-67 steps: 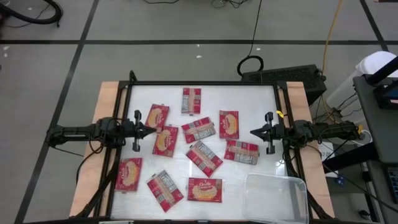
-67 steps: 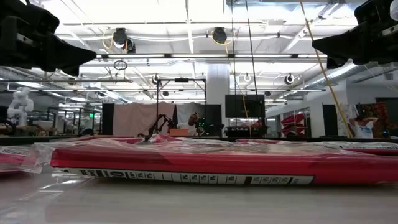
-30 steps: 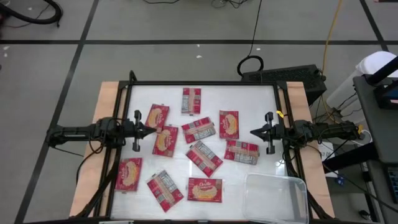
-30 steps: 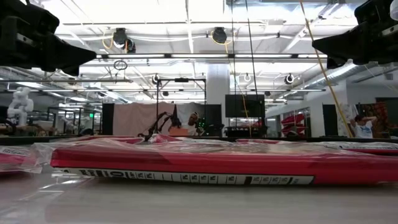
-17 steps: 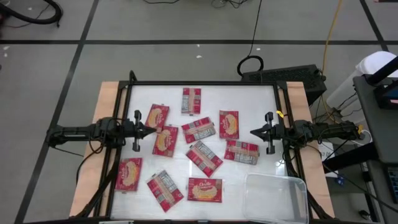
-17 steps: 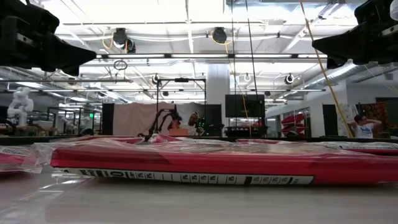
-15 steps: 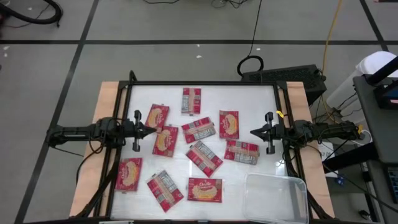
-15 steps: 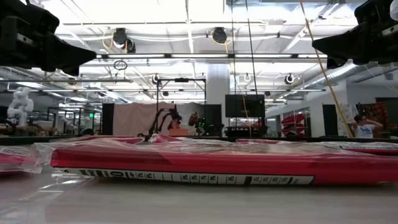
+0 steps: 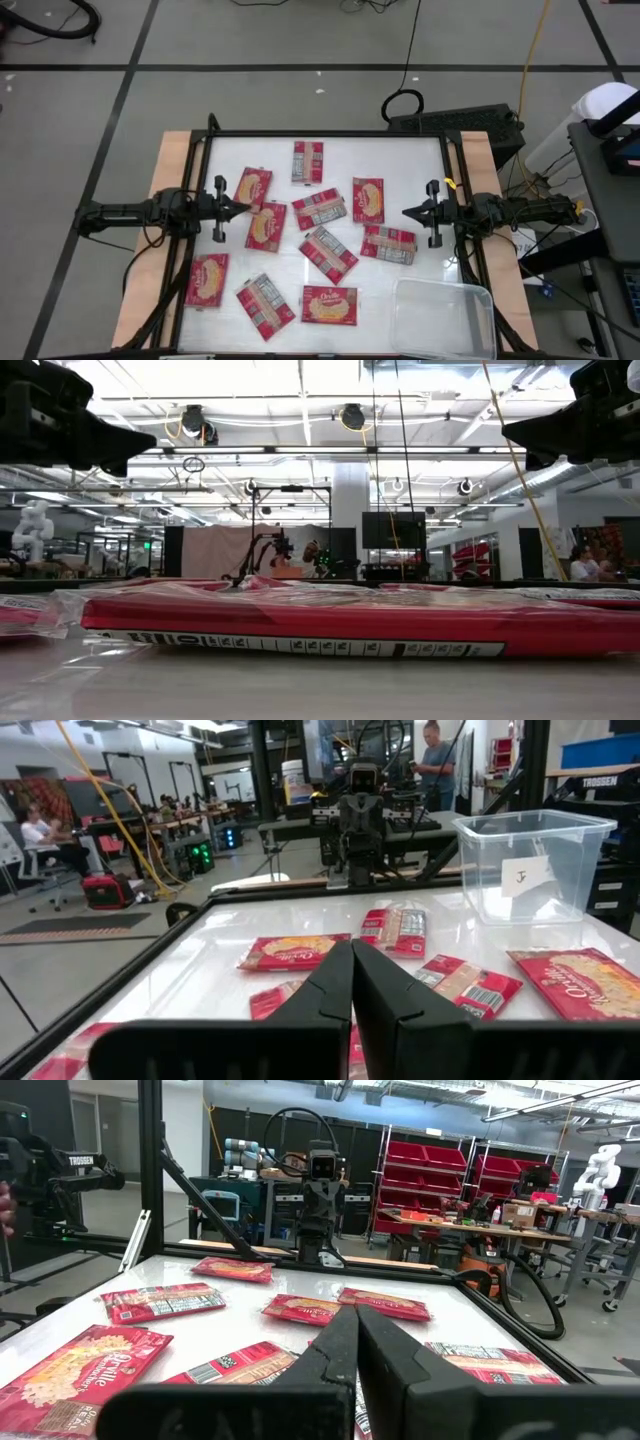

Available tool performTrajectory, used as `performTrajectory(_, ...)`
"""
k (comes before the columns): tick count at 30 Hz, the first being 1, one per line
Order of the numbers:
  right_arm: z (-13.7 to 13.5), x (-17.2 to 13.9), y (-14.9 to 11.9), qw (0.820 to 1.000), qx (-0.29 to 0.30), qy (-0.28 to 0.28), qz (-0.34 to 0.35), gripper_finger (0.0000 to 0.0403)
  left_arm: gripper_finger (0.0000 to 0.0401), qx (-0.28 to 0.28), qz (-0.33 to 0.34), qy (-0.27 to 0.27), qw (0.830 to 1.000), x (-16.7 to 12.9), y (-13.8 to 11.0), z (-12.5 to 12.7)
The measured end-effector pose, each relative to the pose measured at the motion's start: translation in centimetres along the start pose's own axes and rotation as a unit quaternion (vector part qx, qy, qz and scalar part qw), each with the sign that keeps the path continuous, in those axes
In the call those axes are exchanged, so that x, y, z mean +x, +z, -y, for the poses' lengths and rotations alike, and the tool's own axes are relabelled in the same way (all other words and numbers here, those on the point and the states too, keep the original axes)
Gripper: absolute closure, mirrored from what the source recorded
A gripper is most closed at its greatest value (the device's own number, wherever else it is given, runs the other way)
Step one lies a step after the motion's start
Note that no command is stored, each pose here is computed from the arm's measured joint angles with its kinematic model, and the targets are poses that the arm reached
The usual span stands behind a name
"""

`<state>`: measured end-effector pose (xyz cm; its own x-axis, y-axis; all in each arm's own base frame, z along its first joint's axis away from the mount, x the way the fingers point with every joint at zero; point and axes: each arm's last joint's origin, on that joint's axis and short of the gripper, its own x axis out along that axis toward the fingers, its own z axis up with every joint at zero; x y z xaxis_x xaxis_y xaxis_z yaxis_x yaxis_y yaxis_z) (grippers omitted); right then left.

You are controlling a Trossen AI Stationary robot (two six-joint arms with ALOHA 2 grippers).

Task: Sort popcorn bags into baskets
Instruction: Put the red popcorn pack into the transparent bin

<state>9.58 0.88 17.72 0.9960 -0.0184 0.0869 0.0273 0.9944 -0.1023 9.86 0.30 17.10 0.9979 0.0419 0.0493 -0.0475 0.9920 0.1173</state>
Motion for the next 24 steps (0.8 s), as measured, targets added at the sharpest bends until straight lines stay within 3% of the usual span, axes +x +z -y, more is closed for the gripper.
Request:
performTrajectory(17, 0.0, 0.0, 0.0, 1.0, 0.0, 0.0, 0.0, 0.0403, 0.0395, -0.003, 0.032, 0.002, 0.999, 0.0, 0.6, -0.1)
performTrajectory(24, 0.0, 0.0, 0.1, 1.0, 0.001, 0.0, 0.004, 0.0403, 0.0395, -0.054, 0.062, 0.001, 0.997, -0.1, 1.2, -0.1)
